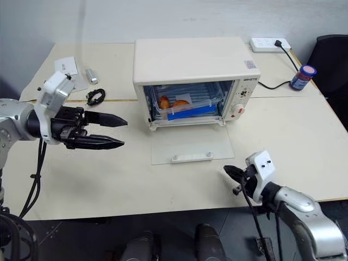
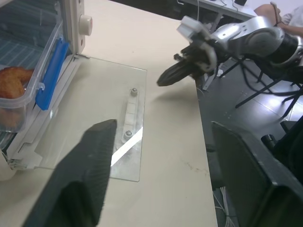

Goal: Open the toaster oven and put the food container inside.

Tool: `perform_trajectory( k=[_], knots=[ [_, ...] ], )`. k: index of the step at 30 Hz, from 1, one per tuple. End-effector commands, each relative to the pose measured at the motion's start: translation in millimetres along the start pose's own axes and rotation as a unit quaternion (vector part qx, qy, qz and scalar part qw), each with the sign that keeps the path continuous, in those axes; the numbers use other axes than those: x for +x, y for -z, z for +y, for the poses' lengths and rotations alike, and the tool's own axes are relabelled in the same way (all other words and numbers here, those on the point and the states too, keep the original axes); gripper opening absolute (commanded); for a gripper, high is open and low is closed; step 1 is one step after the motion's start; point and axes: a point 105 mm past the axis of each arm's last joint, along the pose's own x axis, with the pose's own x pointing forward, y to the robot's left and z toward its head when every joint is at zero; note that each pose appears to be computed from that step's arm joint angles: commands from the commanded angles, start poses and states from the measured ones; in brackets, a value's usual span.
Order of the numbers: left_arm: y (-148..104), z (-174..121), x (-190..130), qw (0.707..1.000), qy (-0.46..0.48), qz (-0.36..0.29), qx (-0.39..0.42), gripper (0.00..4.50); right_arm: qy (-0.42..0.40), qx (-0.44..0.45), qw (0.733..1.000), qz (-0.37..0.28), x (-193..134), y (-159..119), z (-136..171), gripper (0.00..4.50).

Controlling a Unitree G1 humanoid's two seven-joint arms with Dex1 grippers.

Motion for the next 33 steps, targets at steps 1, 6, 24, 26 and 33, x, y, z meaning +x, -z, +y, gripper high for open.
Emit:
perform_trajectory(
  k=[1, 6, 24, 26, 33],
  knots=[
    [-12.0, -7.3, -4.7, 1.000, 0.011, -0.005, 0.026, 4.47, 0.029, -0.008, 0.999, -0.021, 11.2, 0.3, -10.0, 0.00],
    [-14.2, -13.4, -7.8, 0.999, 0.011, 0.002, 0.035, 4.47, 0.023, -0.012, 0.999, -0.046, 30.1, -7.5, -15.8, 0.00],
    [-12.3, 2.1, -39.0, 0.996, -0.077, -0.001, 0.038, 4.50, -0.128, -0.128, 0.981, -0.065, -57.0, -161.8, -39.0, 2.30],
    [-12.5, 2.5, -42.3, 0.996, -0.080, 0.002, 0.040, 4.50, -0.141, -0.134, 0.980, -0.049, -67.4, -161.0, -39.8, 2.98],
    [-11.5, 1.3, -47.8, 0.996, -0.085, 0.005, 0.041, 4.50, -0.171, -0.140, 0.975, -0.031, -83.1, -154.5, -34.2, 4.43]
  ],
)
